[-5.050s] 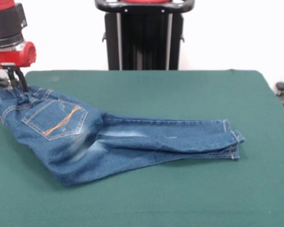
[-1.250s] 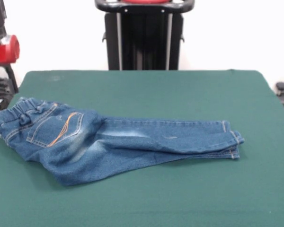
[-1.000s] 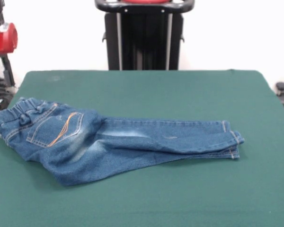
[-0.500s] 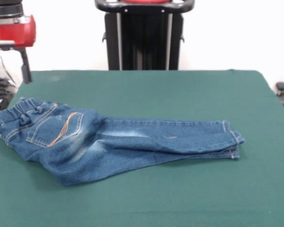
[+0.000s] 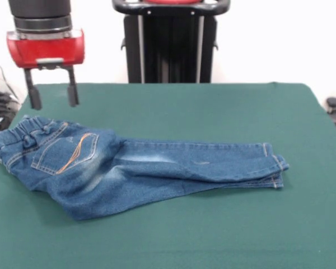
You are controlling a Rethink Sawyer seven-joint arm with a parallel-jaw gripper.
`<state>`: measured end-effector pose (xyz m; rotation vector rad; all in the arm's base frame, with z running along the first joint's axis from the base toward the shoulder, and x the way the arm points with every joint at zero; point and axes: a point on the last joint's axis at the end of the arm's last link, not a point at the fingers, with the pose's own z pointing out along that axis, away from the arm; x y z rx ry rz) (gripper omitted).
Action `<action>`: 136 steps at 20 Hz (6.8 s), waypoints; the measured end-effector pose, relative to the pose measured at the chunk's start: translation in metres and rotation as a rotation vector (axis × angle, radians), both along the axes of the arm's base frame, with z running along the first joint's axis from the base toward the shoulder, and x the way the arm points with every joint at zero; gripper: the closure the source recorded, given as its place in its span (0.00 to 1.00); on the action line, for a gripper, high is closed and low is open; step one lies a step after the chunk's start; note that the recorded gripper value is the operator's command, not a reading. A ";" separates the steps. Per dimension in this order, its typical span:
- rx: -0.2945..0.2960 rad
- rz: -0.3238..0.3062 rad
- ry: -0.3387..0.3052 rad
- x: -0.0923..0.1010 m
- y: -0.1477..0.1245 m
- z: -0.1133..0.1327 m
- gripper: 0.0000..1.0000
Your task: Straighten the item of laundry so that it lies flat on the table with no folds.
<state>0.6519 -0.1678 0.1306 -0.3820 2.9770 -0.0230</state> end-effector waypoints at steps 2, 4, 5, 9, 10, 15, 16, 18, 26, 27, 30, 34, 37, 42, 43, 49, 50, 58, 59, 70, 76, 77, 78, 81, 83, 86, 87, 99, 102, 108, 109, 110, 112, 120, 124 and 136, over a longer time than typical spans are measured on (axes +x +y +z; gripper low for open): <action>0.002 0.010 -0.004 0.000 0.013 -0.003 0.00; 0.002 0.014 -0.010 0.000 0.021 -0.005 0.00; 0.001 0.014 -0.013 0.000 0.025 -0.007 0.00; -0.002 0.007 -0.034 0.000 0.048 -0.013 0.00; -0.003 0.000 -0.043 0.001 0.058 -0.016 0.00; 0.004 -0.039 -0.060 0.000 0.084 -0.020 0.00; 0.006 -0.047 -0.063 -0.001 0.088 -0.021 0.00; 0.010 -0.071 -0.068 -0.001 0.097 -0.022 0.00; 0.022 -0.157 -0.098 -0.005 0.133 -0.030 0.00; 0.024 -0.164 -0.102 -0.005 0.135 -0.033 0.00; 0.033 -0.186 -0.107 -0.007 0.145 -0.044 0.00; 0.048 -0.232 -0.111 -0.013 0.160 -0.063 0.00; 0.053 -0.246 -0.112 -0.016 0.168 -0.073 0.00; 0.068 -0.288 -0.110 -0.023 0.190 -0.097 0.00; 0.070 -0.292 -0.108 -0.023 0.192 -0.100 0.00; 0.076 -0.314 -0.092 -0.035 0.211 -0.126 0.00; 0.077 -0.317 -0.092 -0.036 0.214 -0.130 0.00; 0.070 -0.354 -0.089 -0.045 0.233 -0.150 0.00; 0.070 -0.358 -0.089 -0.046 0.235 -0.152 0.00; 0.056 -0.412 -0.124 -0.056 0.262 -0.177 0.00; 0.037 -0.436 -0.155 -0.058 0.266 -0.178 0.00; 0.034 -0.441 -0.161 -0.058 0.267 -0.178 0.00; 0.033 -0.443 -0.165 -0.058 0.267 -0.178 0.00; 0.023 -0.446 -0.191 -0.060 0.270 -0.179 1.00; 0.021 -0.449 -0.202 -0.059 0.272 -0.179 1.00; 0.018 -0.466 -0.214 -0.058 0.274 -0.180 1.00; 0.018 -0.472 -0.215 -0.058 0.274 -0.180 1.00; 0.029 -0.655 -0.227 -0.054 0.279 -0.180 1.00; 0.032 -0.730 -0.234 -0.052 0.284 -0.180 1.00; 0.024 -0.911 -0.256 -0.047 0.296 -0.180 1.00; 0.021 -0.933 -0.262 -0.046 0.297 -0.180 1.00; 0.020 -0.941 -0.264 -0.046 0.298 -0.181 1.00; 0.017 -0.981 -0.278 -0.046 0.305 -0.181 1.00; 0.023 -1.025 -0.287 -0.044 0.320 -0.180 1.00; 0.027 -1.059 -0.289 -0.043 0.328 -0.180 1.00; 0.053 -1.221 -0.293 -0.050 0.389 -0.177 1.00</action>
